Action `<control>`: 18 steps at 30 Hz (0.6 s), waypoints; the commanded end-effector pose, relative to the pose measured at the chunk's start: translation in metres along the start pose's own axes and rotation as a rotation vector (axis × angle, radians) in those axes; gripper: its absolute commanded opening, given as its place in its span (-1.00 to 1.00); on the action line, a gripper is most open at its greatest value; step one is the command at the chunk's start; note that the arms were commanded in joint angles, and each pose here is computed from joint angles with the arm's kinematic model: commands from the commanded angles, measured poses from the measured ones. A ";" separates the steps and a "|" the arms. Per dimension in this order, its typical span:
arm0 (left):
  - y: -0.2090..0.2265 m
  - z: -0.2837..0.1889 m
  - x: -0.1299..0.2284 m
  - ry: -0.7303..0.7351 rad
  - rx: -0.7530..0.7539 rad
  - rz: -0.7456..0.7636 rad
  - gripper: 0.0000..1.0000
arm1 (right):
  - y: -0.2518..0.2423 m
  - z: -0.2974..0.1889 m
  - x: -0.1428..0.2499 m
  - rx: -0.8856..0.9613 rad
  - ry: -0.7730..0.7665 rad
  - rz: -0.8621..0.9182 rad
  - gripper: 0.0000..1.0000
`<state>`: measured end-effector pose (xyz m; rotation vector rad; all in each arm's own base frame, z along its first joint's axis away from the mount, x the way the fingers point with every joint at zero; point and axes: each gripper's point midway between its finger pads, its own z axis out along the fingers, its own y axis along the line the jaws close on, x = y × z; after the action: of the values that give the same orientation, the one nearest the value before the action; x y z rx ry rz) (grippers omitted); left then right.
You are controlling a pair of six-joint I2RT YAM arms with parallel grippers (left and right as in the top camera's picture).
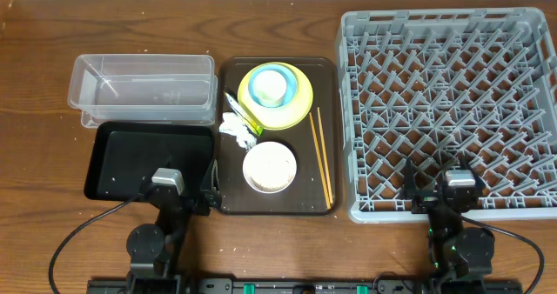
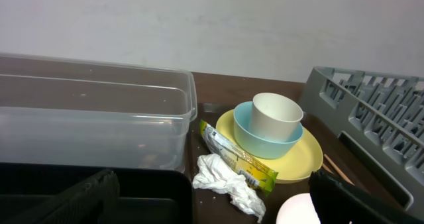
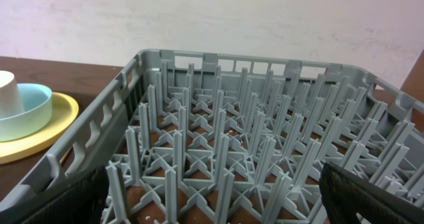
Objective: Sort waste into correct bins and load items into the dishwasher rack
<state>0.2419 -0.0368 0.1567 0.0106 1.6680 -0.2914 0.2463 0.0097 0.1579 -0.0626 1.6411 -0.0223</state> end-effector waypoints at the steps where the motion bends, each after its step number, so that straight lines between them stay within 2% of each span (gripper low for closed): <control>1: -0.005 0.001 0.017 0.056 0.033 -0.013 0.89 | -0.002 0.000 0.000 0.007 -0.001 -0.011 0.98; 13: -0.004 0.001 0.009 0.023 0.025 -0.015 0.89 | -0.002 0.000 0.000 0.006 -0.001 -0.011 0.99; 18: -0.007 -0.001 -0.010 -0.027 0.035 -0.136 0.89 | -0.002 0.000 0.001 0.006 0.000 -0.011 0.99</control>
<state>0.2421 -0.0380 0.1610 -0.0286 1.6519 -0.3398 0.2463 0.0097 0.1579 -0.0626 1.6411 -0.0223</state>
